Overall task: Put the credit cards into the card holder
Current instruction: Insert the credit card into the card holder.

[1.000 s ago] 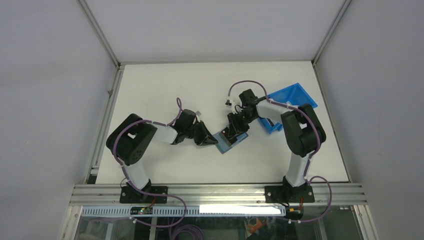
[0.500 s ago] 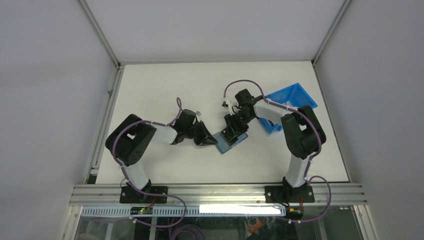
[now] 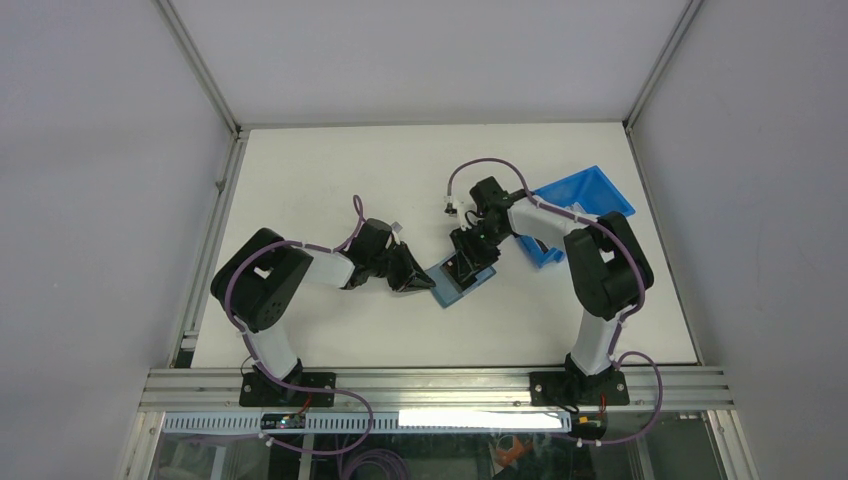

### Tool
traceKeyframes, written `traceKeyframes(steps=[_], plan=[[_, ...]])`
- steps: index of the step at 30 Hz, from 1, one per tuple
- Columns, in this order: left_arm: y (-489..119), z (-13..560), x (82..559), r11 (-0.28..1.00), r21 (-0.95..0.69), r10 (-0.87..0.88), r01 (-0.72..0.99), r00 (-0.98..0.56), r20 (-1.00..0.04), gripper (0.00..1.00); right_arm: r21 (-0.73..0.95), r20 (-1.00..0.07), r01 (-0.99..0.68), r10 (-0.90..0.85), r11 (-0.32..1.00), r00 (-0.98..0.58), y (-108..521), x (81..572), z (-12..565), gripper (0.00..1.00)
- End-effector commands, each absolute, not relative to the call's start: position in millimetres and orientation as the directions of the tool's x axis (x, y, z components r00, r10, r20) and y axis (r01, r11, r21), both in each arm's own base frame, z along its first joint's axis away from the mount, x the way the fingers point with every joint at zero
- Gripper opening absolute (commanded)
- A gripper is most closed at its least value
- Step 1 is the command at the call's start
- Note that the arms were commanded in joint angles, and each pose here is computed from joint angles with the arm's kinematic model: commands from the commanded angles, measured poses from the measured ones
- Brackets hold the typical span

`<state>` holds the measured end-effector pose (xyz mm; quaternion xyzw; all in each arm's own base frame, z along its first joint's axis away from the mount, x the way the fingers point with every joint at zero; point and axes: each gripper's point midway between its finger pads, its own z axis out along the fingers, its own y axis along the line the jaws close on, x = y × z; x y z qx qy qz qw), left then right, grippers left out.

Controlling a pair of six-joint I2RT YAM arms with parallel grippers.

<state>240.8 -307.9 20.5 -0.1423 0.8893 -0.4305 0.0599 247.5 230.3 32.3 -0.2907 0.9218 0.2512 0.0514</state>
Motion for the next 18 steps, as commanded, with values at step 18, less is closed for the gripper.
traceKeyframes(steps=[18], plan=[[-288,-8,225,0.671,-0.697,-0.317,-0.253,-0.948,0.039,0.06,0.346,-0.284,-0.688,-0.627,0.638,-0.725,250,236,43,0.37]])
